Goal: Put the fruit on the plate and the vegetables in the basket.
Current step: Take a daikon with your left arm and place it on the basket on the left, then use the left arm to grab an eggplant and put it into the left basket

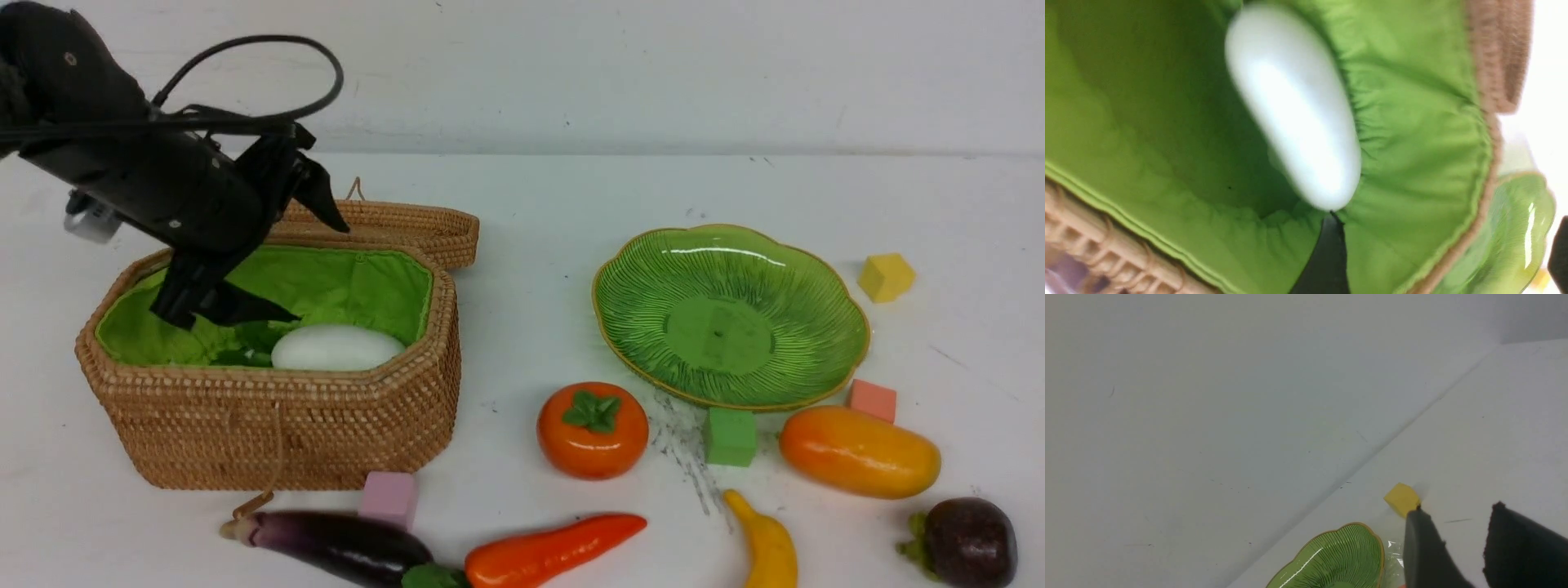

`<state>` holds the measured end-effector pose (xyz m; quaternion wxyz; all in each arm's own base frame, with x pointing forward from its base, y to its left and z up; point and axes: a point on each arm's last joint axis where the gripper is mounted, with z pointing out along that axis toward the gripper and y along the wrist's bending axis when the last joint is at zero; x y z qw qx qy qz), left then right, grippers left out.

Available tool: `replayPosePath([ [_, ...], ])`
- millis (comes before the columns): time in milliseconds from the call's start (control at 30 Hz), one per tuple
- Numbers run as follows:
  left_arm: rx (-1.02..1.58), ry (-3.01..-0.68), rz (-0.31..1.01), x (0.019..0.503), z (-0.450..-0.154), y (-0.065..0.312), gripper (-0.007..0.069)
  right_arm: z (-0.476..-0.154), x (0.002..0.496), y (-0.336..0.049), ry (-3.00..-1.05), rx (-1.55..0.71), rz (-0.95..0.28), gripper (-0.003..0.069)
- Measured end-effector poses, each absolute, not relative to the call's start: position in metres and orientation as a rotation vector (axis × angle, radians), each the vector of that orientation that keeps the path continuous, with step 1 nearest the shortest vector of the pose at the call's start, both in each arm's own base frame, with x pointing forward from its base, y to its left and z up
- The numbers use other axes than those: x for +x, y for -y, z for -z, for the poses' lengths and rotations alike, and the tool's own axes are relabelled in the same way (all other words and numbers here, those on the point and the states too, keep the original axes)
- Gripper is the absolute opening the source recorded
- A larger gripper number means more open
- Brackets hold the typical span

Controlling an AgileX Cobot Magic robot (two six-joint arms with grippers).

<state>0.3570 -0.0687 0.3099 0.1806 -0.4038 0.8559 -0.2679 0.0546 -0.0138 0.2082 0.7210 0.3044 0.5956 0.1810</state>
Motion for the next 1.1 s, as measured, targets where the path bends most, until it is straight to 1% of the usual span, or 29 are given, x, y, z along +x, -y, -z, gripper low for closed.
replayPosePath([
  [33, -1.052, -2.447, 0.738, 0.353, -0.317, 0.069, 0.0631, -0.208, 0.055, 0.014, -1.316, 0.673, -0.400, 0.0245],
  [67, -1.031, -2.451, 0.736, 0.353, -0.319, 0.069, 0.0624, -0.208, 0.055, 0.014, -1.316, 0.673, -0.400, 0.0245],
  [100, -0.872, -2.504, 0.705, 0.344, -0.332, 0.069, 0.0594, -0.208, 0.055, 0.014, -1.316, 0.673, -0.400, 0.0245],
  [167, -0.673, -2.588, 0.669, 0.328, -0.347, 0.069, 0.0555, -0.208, 0.055, 0.014, -1.316, 0.673, -0.400, 0.0245],
  [233, -0.591, -2.665, 0.649, 0.312, -0.353, 0.068, 0.0524, -0.208, 0.055, 0.014, -1.316, 0.673, -0.400, 0.0245],
  [333, -0.623, -2.754, 0.624, 0.290, -0.353, 0.066, 0.0495, -0.208, 0.055, 0.014, -1.316, 0.673, -0.400, 0.0245],
  [400, -0.699, -2.790, 0.595, 0.273, -0.344, 0.064, 0.0484, -0.208, 0.055, 0.014, -1.316, 0.673, -0.400, 0.0245],
  [500, -0.801, -2.825, 0.522, 0.249, -0.320, 0.063, 0.0479, -0.209, 0.054, 0.014, -1.307, 0.674, -0.396, 0.0245],
  [533, -0.825, -2.824, 0.517, 0.246, -0.316, 0.063, 0.0479, -0.209, 0.054, 0.015, -1.305, 0.675, -0.395, 0.0245],
  [633, -1.007, -2.786, 0.531, 0.230, -0.284, 0.068, 0.0479, -0.210, 0.054, 0.016, -1.286, 0.678, -0.386, 0.0245],
  [733, -1.171, -2.682, 0.599, 0.229, -0.258, 0.076, 0.0479, -0.211, 0.054, 0.017, -1.273, 0.683, -0.383, 0.0245],
  [867, -1.306, -2.561, 0.672, 0.235, -0.239, 0.082, 0.0479, -0.211, 0.054, 0.017, -1.273, 0.683, -0.383, 0.0245],
  [967, -1.347, -2.529, 0.676, 0.243, -0.229, 0.083, 0.0479, -0.211, 0.054, 0.017, -1.272, 0.683, -0.382, 0.0245],
  [1100, -1.394, -2.547, 0.634, 0.253, -0.210, 0.085, 0.0479, -0.211, 0.053, 0.017, -1.271, 0.683, -0.382, 0.0245],
])
